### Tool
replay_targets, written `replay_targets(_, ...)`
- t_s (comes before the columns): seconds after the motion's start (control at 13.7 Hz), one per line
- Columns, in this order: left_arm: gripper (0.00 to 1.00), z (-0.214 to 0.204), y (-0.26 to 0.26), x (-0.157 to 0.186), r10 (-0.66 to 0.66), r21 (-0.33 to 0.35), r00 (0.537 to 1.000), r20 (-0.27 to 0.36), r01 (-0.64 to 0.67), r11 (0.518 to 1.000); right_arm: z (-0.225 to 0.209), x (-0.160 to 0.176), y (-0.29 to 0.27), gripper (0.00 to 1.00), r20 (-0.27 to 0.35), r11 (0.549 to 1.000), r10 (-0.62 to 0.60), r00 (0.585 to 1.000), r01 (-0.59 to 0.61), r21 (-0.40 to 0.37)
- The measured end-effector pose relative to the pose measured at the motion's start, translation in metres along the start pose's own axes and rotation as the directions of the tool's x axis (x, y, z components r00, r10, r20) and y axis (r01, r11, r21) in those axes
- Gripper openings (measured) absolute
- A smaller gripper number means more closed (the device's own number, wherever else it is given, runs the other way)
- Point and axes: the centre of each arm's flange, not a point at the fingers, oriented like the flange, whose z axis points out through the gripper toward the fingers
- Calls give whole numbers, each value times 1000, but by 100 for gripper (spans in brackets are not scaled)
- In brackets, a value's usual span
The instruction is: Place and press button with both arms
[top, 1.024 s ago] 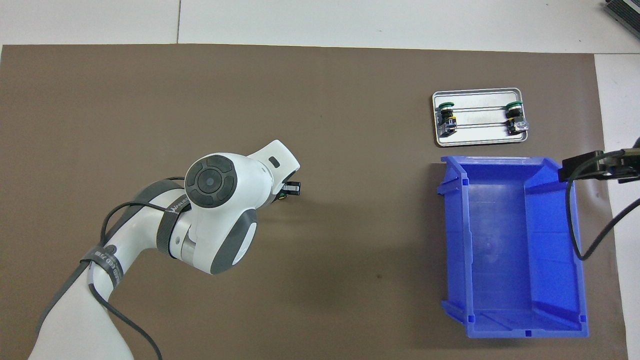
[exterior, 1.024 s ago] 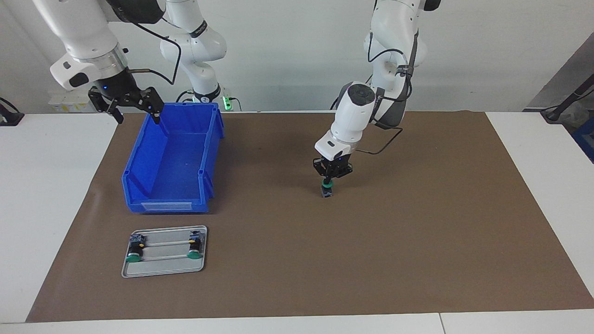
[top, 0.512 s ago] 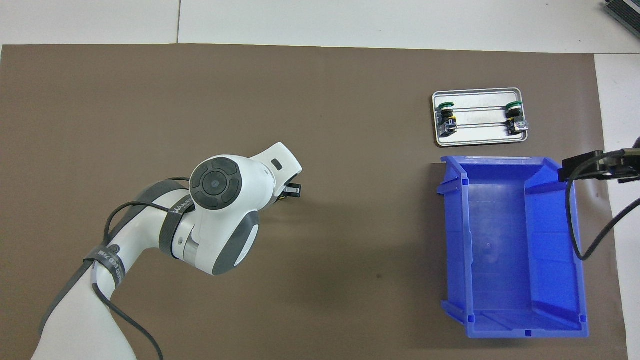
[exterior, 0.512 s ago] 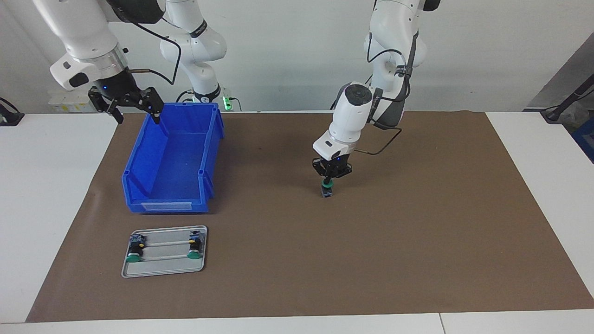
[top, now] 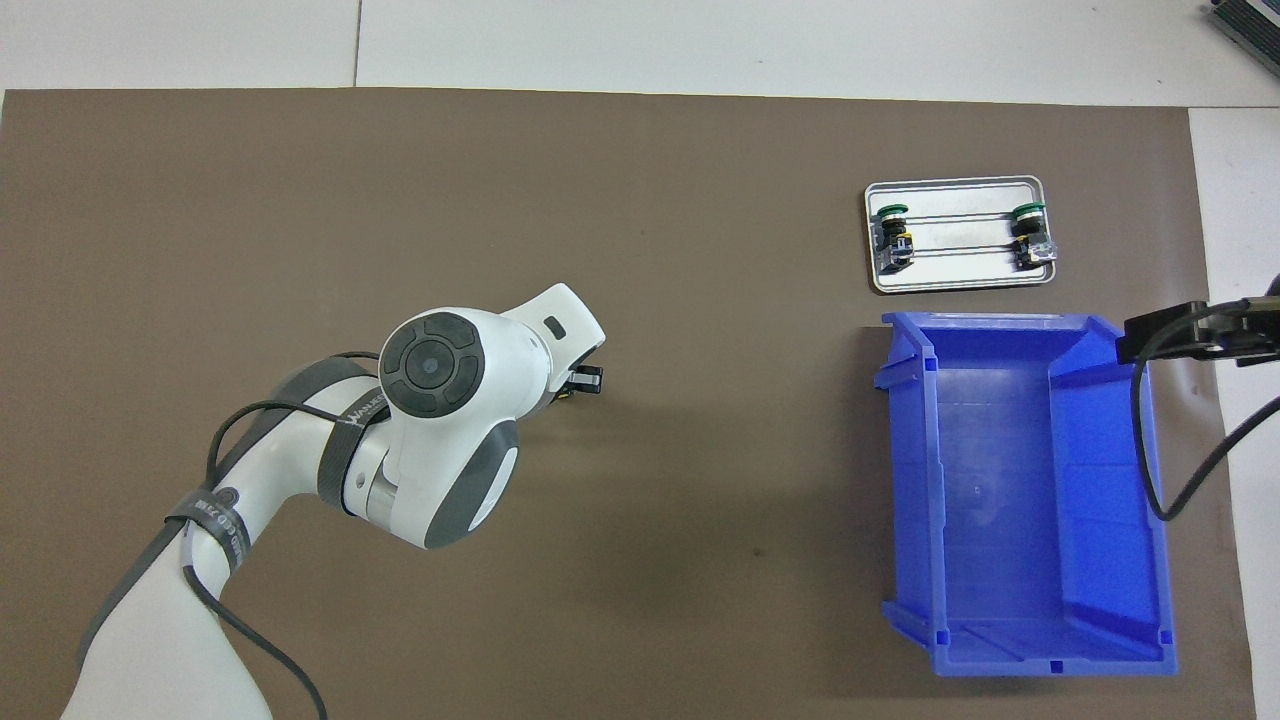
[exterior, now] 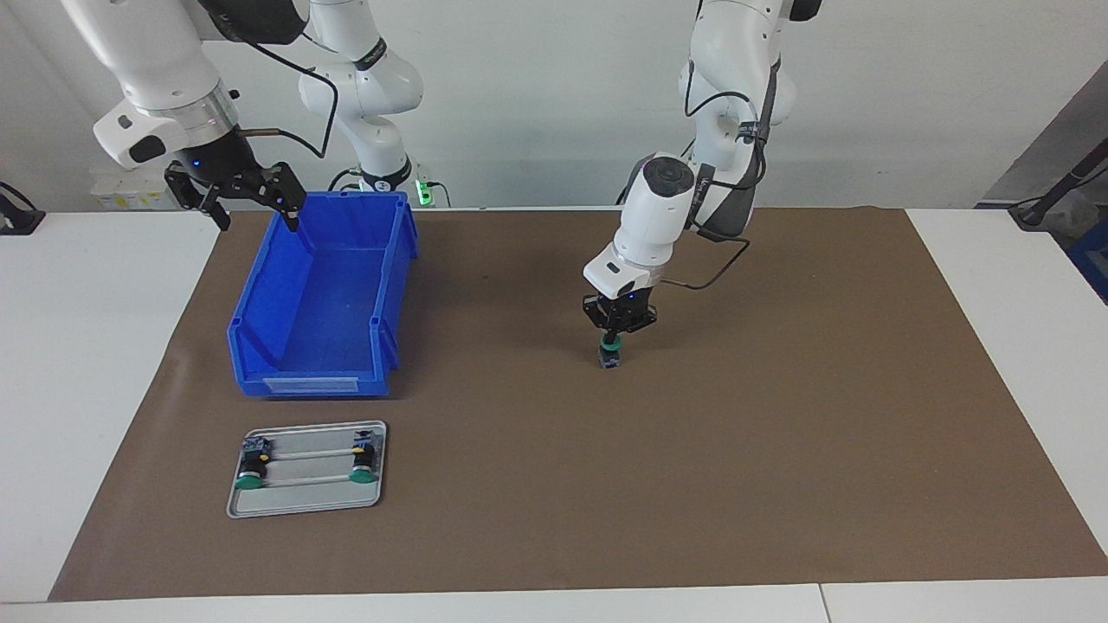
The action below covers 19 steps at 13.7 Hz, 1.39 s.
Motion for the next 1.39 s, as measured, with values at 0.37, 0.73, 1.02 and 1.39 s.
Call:
replay_targets(0.37,9,-31,-20,23,-12,32,998,67,10,999,0,0,0,100,0,1000,0,1000,0,0)
replay_targets(0.73,9,-109,-103,53,11,48,994,108,-17,999,0,0,0,100,0,1000,0,1000,0,0)
replay_targets(1.02,11,-159,-179,47,39,49,992,118,-45,998,0,0,0,100,0,1000,0,1000,0,0)
replay_targets(1.39,12,-195,-251,29,38,49,988,152,-46,998,18,13,-50,100,-95,999,-45,994,46,15)
